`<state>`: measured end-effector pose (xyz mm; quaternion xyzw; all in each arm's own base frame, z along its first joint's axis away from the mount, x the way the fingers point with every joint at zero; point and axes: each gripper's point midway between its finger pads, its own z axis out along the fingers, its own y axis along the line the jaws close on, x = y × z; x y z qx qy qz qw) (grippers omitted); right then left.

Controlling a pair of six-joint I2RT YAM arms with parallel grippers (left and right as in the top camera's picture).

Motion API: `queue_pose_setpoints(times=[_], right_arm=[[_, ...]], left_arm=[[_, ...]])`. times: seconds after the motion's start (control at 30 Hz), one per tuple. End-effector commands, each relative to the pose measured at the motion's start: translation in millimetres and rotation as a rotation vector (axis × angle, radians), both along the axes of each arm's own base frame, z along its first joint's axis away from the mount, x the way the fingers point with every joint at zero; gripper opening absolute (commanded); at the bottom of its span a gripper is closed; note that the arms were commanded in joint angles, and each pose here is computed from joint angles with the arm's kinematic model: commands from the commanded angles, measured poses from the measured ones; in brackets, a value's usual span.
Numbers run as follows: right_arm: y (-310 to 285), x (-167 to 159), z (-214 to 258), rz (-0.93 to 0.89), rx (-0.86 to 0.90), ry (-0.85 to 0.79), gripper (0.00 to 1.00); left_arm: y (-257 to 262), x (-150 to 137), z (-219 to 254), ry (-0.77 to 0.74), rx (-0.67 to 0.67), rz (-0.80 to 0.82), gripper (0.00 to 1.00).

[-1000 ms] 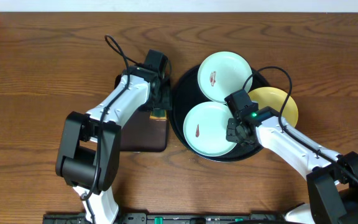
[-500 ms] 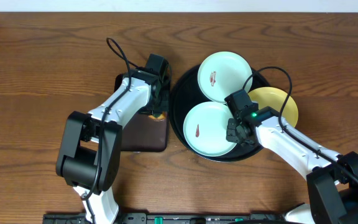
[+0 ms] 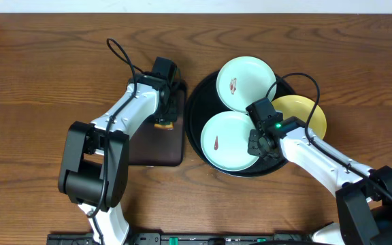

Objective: Clean dirty plates on tray and stack at the side
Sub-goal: 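Lower left gripper over the green-yellow sponge on the small tray, then close left gripper on the sponge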

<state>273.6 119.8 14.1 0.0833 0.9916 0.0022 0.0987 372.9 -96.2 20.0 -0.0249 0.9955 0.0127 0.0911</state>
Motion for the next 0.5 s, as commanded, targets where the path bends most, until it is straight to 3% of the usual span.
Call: queue_pose_setpoints(times=[0.0,0.27,0.37,0.47], right_arm=[[-1,-3,-2,-0.006,-0.015,0.002,0.08],[-1,-3,-2,-0.006,-0.015,0.002,0.08],[-1,-3,-2,-0.006,-0.015,0.002,0.08],[-1,-2,-2,-0.006,-0.014,-0.001,0.08]], left_arm=[[-4,4,11,-0.037,-0.032,0.001,0.52],[-3,7,14,-0.044,-0.034,0.005,0.54],[-4,11,15,-0.062,-0.039,0.005,0.66],[-5,14,13,-0.077,-0.043,0.005,0.67]])
